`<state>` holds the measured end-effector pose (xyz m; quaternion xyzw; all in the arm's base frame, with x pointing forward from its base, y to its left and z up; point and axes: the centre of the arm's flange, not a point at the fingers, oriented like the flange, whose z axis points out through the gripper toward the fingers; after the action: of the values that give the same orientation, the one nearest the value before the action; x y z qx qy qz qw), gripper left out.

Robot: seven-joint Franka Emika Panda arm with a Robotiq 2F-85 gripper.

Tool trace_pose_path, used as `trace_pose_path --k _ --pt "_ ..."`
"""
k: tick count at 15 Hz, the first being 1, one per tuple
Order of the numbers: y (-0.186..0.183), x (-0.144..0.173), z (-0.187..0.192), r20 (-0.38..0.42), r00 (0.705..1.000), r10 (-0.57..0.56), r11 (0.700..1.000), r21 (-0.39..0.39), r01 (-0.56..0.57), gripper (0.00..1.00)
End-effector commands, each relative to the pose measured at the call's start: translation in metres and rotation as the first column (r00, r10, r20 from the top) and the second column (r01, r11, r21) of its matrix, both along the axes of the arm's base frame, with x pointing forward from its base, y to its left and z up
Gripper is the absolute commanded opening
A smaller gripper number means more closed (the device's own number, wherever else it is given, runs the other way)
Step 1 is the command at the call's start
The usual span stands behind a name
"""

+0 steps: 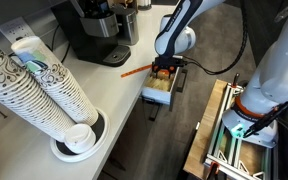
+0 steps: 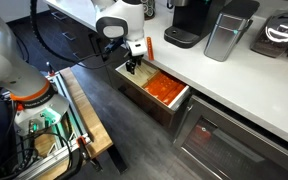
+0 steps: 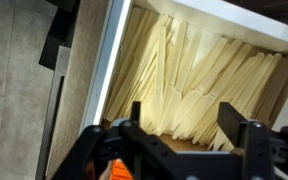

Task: Pick up the white objects from the kitchen counter and put them in the left side of the open drawer, pick up the red packet from the kitchen counter and put it in the right side of the open drawer

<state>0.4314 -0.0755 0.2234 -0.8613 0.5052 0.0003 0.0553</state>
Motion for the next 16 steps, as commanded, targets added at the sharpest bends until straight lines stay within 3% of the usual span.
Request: trace_pose_path --k 1,4,7,12,13,16 --pt "-0.004 -0.002 0.035 0.035 0.999 0.031 0.999 -0.036 -0.030 1.00" --pt "-0.003 0.004 0.071 0.085 0.991 0.101 0.994 -0.058 -0.096 1.00" --pt "0.004 0.027 0.104 0.099 0.993 0.062 0.995 -0.078 -0.054 1.00" --pt "0.030 0.081 0.132 0.120 0.993 -0.004 1.000 -0.030 0.008 1.00" --pt "0.021 0.058 0.131 0.145 0.989 0.026 0.999 -0.050 -0.019 1.00" --pt "0.024 0.063 0.134 0.151 0.988 0.028 0.999 -0.050 -0.020 1.00"
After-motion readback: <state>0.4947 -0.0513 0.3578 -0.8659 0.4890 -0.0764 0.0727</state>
